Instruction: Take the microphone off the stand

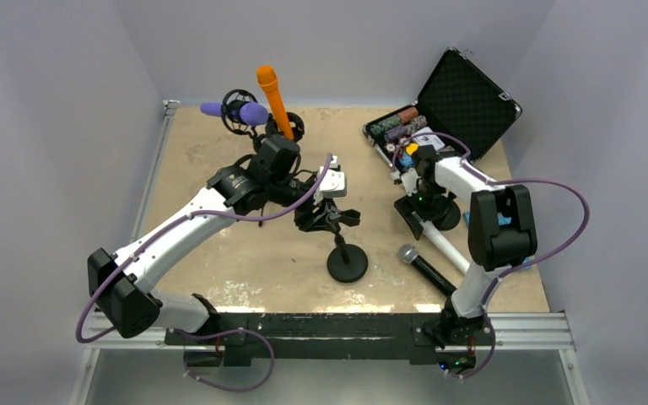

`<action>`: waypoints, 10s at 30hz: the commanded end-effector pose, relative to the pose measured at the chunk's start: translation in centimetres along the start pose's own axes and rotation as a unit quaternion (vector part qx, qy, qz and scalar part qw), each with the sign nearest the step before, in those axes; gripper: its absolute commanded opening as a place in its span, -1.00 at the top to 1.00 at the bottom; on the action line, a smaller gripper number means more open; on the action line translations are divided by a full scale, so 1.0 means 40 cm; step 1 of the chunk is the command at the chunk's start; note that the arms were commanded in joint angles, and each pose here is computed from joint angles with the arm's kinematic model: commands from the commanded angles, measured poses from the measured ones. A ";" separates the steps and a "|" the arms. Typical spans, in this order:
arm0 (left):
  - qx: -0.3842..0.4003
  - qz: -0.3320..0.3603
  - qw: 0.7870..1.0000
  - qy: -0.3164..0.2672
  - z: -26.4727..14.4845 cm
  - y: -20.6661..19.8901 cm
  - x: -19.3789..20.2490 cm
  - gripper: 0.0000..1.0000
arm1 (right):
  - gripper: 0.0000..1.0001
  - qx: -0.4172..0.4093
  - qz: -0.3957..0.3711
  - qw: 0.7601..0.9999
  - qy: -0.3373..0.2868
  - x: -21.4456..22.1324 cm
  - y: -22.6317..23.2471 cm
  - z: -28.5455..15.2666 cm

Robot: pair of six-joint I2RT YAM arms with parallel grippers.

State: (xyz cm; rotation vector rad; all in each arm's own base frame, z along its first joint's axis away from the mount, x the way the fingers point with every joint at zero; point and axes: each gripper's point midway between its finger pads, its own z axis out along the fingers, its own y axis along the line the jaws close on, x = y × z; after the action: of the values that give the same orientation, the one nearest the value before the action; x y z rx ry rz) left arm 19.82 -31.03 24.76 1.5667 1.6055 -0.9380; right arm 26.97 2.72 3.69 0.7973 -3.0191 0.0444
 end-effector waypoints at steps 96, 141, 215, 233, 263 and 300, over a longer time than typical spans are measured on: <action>-0.021 -0.016 0.999 -0.044 0.099 0.039 0.010 1.00 | 0.61 -0.265 -0.400 0.739 -0.474 -0.124 0.502 -0.549; -0.116 -0.052 0.991 -0.045 0.010 0.065 0.021 -1.00 | 1.00 -0.073 -0.211 0.818 -0.531 -0.274 0.150 -0.535; -0.314 0.048 0.943 -0.104 -0.519 0.039 -0.368 -1.00 | -0.97 -0.160 -0.238 0.778 -0.560 -0.200 0.307 -0.869; -0.411 -0.125 0.901 -0.057 -0.664 0.100 -0.049 -0.87 | -0.67 -0.275 -0.262 0.672 -0.636 -0.478 0.484 -1.103; -0.374 -0.058 0.907 -0.186 -0.379 0.460 0.307 -0.52 | -0.65 -0.199 -0.248 0.755 -0.573 -0.429 0.443 -0.946; -0.251 -0.008 0.960 -0.125 -0.246 0.367 0.335 0.51 | -0.76 -0.289 -0.325 0.674 -0.597 -0.509 0.706 -1.042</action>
State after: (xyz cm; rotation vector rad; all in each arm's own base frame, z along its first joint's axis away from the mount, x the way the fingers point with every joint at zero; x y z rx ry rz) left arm 34.62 -15.16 16.41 0.9984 1.5753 -0.6364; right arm 32.16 36.51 40.28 2.2896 -2.8868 -1.7881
